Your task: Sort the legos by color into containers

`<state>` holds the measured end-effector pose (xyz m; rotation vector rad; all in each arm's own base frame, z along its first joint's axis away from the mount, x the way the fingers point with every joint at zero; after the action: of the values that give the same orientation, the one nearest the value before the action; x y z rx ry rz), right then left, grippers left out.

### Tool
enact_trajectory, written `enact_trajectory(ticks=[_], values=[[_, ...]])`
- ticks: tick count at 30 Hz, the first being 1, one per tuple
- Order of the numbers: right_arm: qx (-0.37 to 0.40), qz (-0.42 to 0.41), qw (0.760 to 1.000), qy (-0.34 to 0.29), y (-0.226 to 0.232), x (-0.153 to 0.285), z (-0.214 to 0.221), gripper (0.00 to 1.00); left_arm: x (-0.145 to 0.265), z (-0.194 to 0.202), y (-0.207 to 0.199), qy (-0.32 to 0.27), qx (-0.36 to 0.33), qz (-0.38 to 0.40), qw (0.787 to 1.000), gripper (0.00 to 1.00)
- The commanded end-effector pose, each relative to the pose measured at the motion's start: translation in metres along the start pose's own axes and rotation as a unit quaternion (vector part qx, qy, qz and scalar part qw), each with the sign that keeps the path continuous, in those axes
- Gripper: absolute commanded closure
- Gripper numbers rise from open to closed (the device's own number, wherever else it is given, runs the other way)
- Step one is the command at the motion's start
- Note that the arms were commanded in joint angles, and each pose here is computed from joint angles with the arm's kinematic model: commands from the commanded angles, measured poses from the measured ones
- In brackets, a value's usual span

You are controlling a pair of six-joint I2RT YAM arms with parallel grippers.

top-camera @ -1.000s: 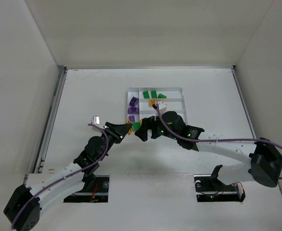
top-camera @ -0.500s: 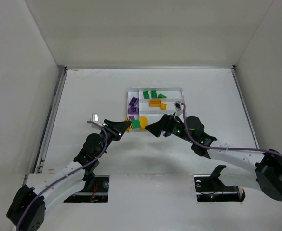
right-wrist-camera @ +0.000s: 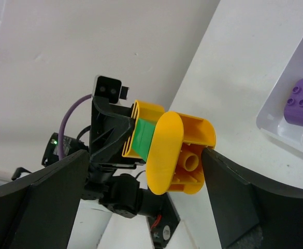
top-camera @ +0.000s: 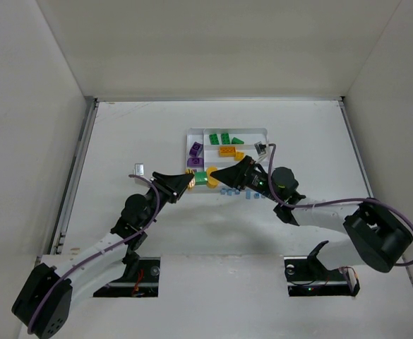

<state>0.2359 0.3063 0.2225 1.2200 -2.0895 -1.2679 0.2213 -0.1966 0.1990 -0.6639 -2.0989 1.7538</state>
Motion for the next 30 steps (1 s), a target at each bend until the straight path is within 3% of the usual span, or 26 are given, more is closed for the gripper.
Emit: enact_trajectory(ticks=[1, 4, 19, 23, 30], values=[[-0.015, -0.035, 0.999, -0.013, 0.011, -0.002, -0.005, 0.09, 0.003, -0.003, -0.055, 0.005, 0.013, 0.1, 0.995, 0.87], [-0.023, -0.028, 0.999, -0.009, 0.005, -0.005, -0.003, 0.12, 0.002, -0.003, -0.054, 0.006, 0.015, 0.098, 0.995, 0.87], [0.004, -0.017, 0.997, -0.078, -0.002, 0.029, -0.032, 0.1, 0.003, -0.01, -0.057, -0.002, -0.002, 0.102, 0.995, 0.87], [-0.007, 0.006, 0.998, -0.057, -0.014, 0.017, -0.024, 0.1, 0.004, -0.007, -0.059, 0.002, 0.002, 0.104, 0.995, 0.87], [-0.022, -0.051, 0.998, -0.034, 0.006, -0.004, -0.013, 0.14, 0.005, -0.003, -0.062, 0.01, 0.007, 0.11, 0.994, 0.87]])
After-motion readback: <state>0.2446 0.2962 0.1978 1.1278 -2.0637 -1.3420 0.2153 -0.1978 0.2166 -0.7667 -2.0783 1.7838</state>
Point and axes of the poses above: each gripper's point midway between its finger pads, its own x axis back along the fingers, its own y axis along the line the jaws close on, z = x × y, the point moved 2 cm from there along x, back along the fingers, and after that the axes turned 2 degrees about x, right-handed, at the moved point
